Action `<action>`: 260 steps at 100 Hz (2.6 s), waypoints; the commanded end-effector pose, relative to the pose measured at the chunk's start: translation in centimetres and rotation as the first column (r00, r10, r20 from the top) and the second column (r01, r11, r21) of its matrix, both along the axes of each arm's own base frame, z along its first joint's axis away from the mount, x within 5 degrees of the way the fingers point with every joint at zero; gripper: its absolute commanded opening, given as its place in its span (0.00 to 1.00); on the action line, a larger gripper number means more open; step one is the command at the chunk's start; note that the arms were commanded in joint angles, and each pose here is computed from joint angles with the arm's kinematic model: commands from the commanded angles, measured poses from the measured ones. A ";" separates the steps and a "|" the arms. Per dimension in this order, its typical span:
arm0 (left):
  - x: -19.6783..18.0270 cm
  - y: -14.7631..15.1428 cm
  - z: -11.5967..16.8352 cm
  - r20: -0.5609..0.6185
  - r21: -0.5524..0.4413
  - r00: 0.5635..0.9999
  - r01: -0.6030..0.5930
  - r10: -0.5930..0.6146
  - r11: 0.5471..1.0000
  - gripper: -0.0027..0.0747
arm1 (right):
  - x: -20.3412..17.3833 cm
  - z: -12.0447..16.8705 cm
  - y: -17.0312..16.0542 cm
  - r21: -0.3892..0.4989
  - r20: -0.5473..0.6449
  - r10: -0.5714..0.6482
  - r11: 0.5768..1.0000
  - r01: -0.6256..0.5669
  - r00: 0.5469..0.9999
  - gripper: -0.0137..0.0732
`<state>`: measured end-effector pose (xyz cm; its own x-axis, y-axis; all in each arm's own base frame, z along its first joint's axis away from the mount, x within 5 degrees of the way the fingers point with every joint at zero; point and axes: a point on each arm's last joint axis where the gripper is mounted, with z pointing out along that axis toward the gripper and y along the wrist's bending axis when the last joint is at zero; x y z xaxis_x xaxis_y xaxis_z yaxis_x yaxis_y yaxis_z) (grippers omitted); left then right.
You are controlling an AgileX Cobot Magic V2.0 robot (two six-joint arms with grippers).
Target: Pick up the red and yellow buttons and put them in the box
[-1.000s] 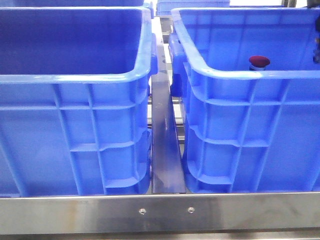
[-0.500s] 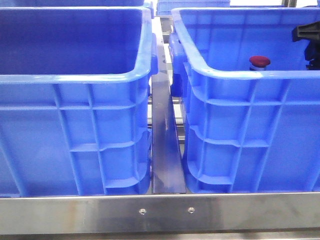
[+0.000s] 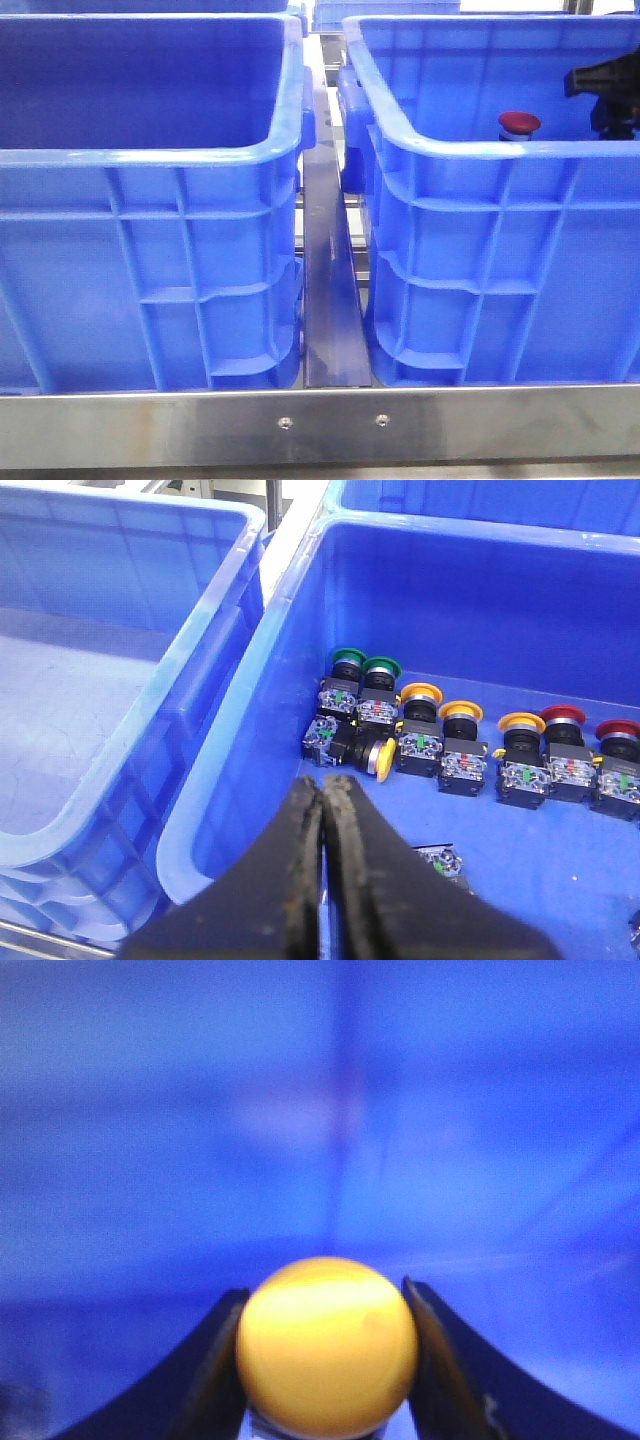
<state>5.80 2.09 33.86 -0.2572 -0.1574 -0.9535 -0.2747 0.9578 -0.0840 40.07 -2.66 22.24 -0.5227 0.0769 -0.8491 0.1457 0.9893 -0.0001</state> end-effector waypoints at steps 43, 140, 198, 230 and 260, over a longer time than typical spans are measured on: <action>0.1 -0.1 1.4 0.087 0.010 0.996 0.013 -0.014 1.000 0.01 | -0.1 0.4 0.0 0.004 0.005 0.022 1.000 -0.022 1.000 0.35; 0.2 -0.2 1.4 0.088 -0.006 0.996 0.020 -0.019 1.000 0.01 | -1.7 0.6 0.8 0.056 -0.012 0.082 0.995 -0.081 0.997 0.65; 0.2 -0.2 1.4 0.088 -0.006 0.996 0.020 -0.019 1.000 0.01 | -8.2 9.9 0.3 0.010 0.243 0.032 0.999 -0.036 0.969 0.65; 0.2 -0.2 1.4 0.088 -0.008 0.996 0.021 -0.020 1.000 0.01 | -15.7 13.0 1.0 0.040 0.378 0.032 0.998 -0.051 0.925 0.65; 0.2 -0.2 1.4 0.088 -0.008 0.996 0.021 -0.020 1.000 0.01 | -21.9 14.2 2.1 0.030 0.487 0.093 0.992 -0.124 0.868 0.60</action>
<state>5.82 1.98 33.83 -0.2576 -0.1723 -0.9508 -0.2682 0.9580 -0.1010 19.85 -0.85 35.03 -0.1226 0.1053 -0.9869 0.0326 0.9942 0.1021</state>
